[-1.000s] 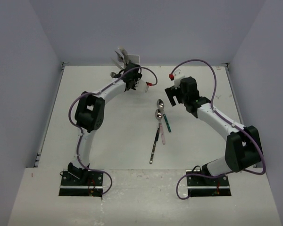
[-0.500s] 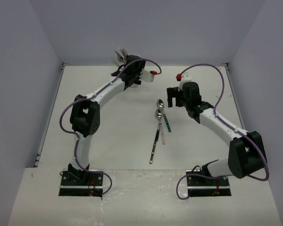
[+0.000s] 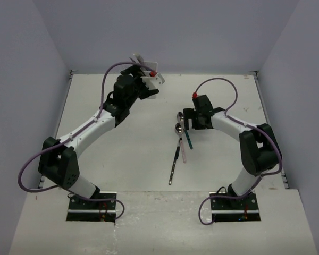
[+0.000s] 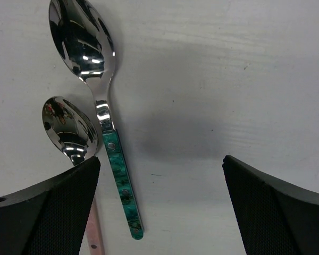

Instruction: Sort the eating utensils into containers

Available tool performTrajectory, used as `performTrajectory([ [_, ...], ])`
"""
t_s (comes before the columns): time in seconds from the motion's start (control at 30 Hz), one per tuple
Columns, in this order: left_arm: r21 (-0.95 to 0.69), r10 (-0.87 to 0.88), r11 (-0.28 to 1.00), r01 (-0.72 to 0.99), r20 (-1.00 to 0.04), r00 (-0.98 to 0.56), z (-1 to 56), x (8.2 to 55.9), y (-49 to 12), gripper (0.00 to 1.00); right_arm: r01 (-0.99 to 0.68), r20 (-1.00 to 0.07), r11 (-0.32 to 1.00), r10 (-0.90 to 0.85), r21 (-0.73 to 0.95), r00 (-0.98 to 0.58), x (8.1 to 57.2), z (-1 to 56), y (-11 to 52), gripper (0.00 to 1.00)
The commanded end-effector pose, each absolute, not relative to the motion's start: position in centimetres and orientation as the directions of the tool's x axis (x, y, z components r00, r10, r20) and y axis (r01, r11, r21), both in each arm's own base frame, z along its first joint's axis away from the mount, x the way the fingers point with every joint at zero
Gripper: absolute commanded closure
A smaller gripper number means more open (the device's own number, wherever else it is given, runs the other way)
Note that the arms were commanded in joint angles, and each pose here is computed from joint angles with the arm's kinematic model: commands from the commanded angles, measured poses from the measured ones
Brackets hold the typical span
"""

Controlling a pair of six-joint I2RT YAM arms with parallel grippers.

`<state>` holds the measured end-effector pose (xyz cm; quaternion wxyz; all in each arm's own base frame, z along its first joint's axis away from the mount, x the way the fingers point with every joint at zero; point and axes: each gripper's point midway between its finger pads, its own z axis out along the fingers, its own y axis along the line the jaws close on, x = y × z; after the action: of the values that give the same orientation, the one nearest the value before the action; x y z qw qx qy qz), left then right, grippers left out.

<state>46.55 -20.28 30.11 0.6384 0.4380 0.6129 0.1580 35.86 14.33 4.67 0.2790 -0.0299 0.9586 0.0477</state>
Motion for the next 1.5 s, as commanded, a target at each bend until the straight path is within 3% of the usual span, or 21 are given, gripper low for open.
performTrajectory([
  [0.0, 0.604, 0.565, 0.706, 0.371, -0.795, 0.221, 30.5, 45.3, -21.8, 0.00, -0.058, -0.483, 0.996, -0.019, 0.066, -0.876, 35.3, 4.3, 15.9, 0.01],
  [0.13, 0.594, 0.577, 0.720, 0.358, -0.800, 0.167, 28.9, 45.1, -20.8, 0.00, -0.095, -0.447, 0.995, -0.074, 0.024, -0.891, 34.5, 2.9, 17.4, 0.01],
  [0.3, 0.575, 0.582, 0.730, 0.369, -0.806, 0.104, 27.2, 45.2, -20.5, 0.00, 0.004, -0.393, 0.998, -0.022, -0.066, -0.919, 33.5, 1.6, 15.7, 0.03],
  [0.63, 0.575, 0.604, 0.708, 0.409, -0.794, 0.072, 25.6, 45.1, -20.7, 0.00, 0.037, -0.382, 0.999, 0.022, -0.033, -0.924, 32.1, 1.3, 15.5, 0.05],
  [0.83, 0.572, 0.604, 0.700, 0.427, -0.793, 0.073, 25.1, 44.8, -20.7, 0.00, -0.029, -0.455, 0.997, 0.003, 0.065, -0.890, 31.7, 2.9, 16.5, 0.01],
  [1.17, 0.562, 0.597, 0.686, 0.462, -0.797, 0.084, 24.3, 44.4, -21.3, 0.00, -0.029, -0.491, 0.992, 0.035, 0.121, -0.871, 31.2, 4.9, 16.4, 0.01],
  [1.47, 0.558, 0.607, 0.683, 0.471, -0.792, 0.058, 23.1, 44.4, -20.9, 0.00, 0.165, -0.346, 0.985, 0.140, -0.044, -0.928, 28.3, 2.5, 12.4, 0.02],
])
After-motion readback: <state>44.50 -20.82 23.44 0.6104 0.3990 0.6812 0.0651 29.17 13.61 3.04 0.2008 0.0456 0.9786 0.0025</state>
